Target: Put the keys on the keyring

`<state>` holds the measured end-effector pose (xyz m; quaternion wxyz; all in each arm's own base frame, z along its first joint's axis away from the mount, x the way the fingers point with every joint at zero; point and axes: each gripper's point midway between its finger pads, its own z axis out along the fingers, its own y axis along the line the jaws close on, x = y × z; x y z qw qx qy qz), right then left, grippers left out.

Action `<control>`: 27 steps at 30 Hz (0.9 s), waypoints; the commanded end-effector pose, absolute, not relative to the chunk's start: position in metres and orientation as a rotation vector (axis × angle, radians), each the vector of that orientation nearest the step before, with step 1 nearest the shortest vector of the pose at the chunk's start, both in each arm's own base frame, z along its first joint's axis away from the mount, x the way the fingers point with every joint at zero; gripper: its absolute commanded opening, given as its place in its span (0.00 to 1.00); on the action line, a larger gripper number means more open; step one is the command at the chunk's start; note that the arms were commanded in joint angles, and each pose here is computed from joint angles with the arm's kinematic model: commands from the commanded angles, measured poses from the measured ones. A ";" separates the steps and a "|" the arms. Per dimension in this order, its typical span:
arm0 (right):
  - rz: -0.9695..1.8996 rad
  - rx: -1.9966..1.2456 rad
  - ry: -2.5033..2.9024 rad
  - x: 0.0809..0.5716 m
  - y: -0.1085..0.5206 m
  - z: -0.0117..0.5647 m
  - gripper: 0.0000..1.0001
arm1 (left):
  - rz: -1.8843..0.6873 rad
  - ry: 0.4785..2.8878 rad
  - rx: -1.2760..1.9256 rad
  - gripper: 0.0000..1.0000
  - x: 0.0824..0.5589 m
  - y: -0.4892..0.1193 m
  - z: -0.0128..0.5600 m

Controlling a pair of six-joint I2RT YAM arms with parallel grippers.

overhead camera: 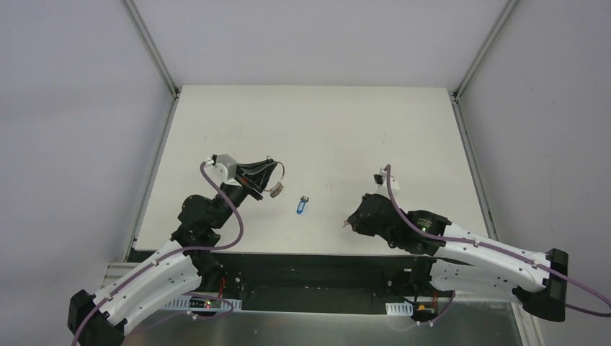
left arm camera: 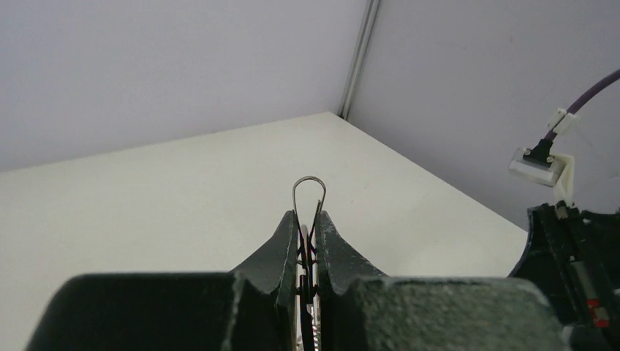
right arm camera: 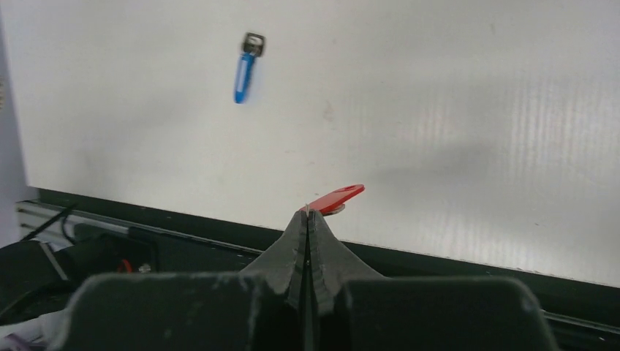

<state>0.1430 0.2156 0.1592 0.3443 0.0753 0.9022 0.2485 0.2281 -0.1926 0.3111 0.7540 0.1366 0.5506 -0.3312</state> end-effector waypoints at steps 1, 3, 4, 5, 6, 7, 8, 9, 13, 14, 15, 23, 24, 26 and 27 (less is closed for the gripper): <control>0.462 0.188 2.394 0.141 0.190 0.128 0.00 | -0.821 1.291 0.191 0.00 0.227 -0.193 0.321; 0.431 0.188 2.414 0.140 0.188 0.117 0.00 | -0.829 1.331 0.185 0.00 0.225 -0.193 0.319; 0.419 0.184 2.428 0.139 0.188 0.111 0.00 | -0.832 1.351 0.181 0.00 0.225 -0.193 0.316; 0.407 0.183 2.448 0.138 0.188 0.105 0.00 | -0.837 1.367 0.169 0.00 0.224 -0.192 0.316; 0.391 0.178 2.468 0.136 0.189 0.099 0.00 | -0.839 1.387 0.164 0.00 0.224 -0.192 0.313; 0.375 0.176 2.489 0.134 0.189 0.093 0.00 | -0.848 1.399 0.167 0.00 0.222 -0.192 0.313; 0.364 0.172 2.506 0.133 0.190 0.088 0.01 | -0.855 1.413 0.169 0.00 0.220 -0.193 0.312; 0.355 0.171 2.519 0.132 0.191 0.085 0.01 | -0.859 1.429 0.170 0.00 0.219 -0.193 0.310; 0.346 0.169 2.533 0.131 0.193 0.076 0.08 | -0.868 1.484 0.173 0.00 0.216 -0.194 0.305; 0.345 0.171 2.530 0.132 0.193 0.077 0.12 | -0.870 1.503 0.176 0.00 0.215 -0.195 0.302; 0.343 0.173 2.527 0.133 0.193 0.077 0.18 | -0.875 1.518 0.179 0.00 0.214 -0.195 0.300; 0.385 0.133 2.469 0.142 0.198 0.110 0.43 | -0.966 1.589 0.260 0.00 0.196 -0.209 0.299; 0.401 0.103 2.456 0.144 0.202 0.120 0.43 | -0.984 1.593 0.277 0.00 0.193 -0.211 0.300; 0.432 0.046 2.435 0.146 0.209 0.140 0.44 | -1.023 1.599 0.317 0.00 0.186 -0.217 0.303; 0.456 0.016 2.427 0.147 0.214 0.150 0.44 | -1.043 1.603 0.342 0.00 0.182 -0.220 0.304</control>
